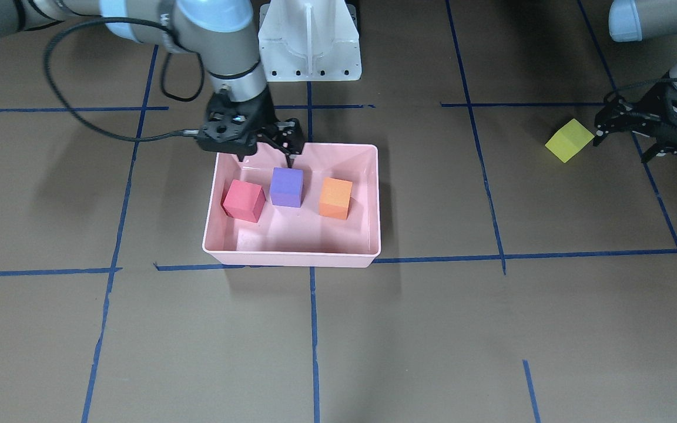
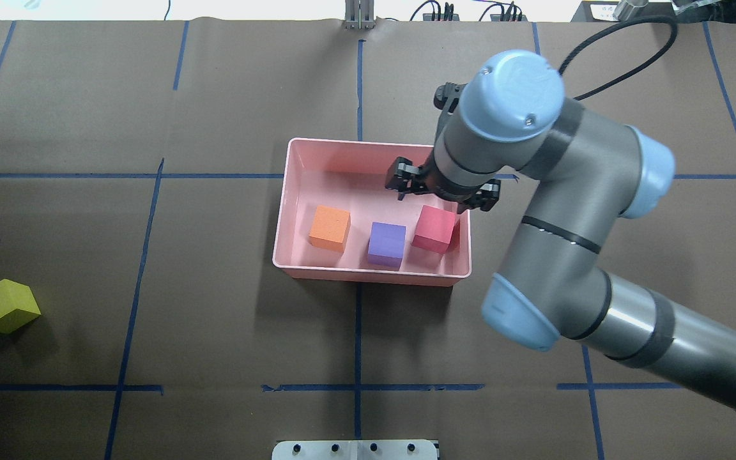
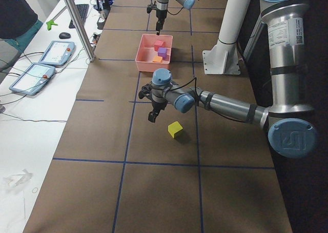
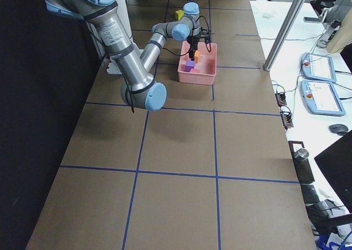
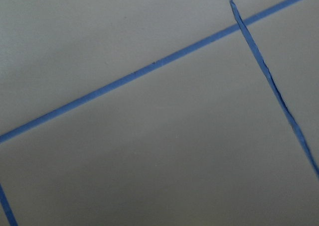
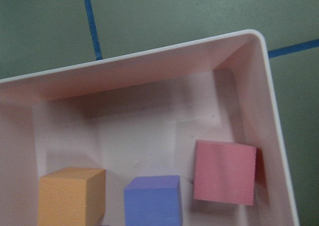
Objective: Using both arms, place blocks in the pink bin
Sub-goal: 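Release the purple cube while the left gripper reaches the yellow-green cube, then grasp the yellow-green cube with the left gripper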
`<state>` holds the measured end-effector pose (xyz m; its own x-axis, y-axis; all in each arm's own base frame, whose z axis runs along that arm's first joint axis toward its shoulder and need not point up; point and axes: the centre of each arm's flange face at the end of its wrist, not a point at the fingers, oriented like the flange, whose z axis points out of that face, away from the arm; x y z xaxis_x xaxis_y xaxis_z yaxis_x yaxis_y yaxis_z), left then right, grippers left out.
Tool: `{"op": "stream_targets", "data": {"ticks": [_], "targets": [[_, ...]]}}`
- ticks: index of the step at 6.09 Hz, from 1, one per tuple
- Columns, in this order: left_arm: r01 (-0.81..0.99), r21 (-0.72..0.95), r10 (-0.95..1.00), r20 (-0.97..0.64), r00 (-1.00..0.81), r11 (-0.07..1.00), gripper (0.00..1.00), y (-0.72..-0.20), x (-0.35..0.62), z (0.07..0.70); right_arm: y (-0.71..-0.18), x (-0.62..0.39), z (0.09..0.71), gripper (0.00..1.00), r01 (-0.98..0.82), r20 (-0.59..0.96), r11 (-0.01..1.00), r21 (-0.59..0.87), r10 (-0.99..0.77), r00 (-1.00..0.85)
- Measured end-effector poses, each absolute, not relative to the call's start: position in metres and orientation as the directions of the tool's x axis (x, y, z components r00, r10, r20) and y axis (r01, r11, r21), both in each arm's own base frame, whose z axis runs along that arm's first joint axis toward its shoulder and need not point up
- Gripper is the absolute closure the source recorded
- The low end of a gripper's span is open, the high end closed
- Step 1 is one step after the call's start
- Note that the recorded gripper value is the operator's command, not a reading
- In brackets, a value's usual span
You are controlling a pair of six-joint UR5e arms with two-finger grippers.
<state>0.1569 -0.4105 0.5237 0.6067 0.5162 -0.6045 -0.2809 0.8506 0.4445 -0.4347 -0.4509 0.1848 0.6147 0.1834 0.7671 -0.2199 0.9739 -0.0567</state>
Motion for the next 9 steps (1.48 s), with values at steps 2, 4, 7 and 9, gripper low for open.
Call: {"op": "stream_targets", "data": {"ticks": [2, 4, 7, 9], "targets": [[-0.356, 0.461, 0.580, -0.594, 0.557, 0.813, 0.00, -0.376, 0.183, 0.541, -0.449, -0.409, 0.202, 0.00, -0.200, 0.768, 0.979, -0.035, 0.155, 0.622], [-0.399, 0.494, 0.635, -0.575, 0.517, 0.772, 0.00, -0.348, 0.193, 0.554, -0.447, -0.403, 0.207, 0.00, -0.199, 0.767, 0.979, -0.034, 0.153, 0.624], [-0.475, 0.567, 0.739, -0.482, 0.470, 0.673, 0.00, -0.343, 0.202, 0.559, -0.447, -0.401, 0.210, 0.00, -0.202, 0.765, 0.979, -0.033, 0.155, 0.625], [-0.505, 0.581, 0.770, -0.453, 0.450, 0.638, 0.00, -0.344, 0.203, 0.566, -0.447, -0.401, 0.211, 0.00, -0.202, 0.764, 0.979, -0.034, 0.156, 0.626]]}}
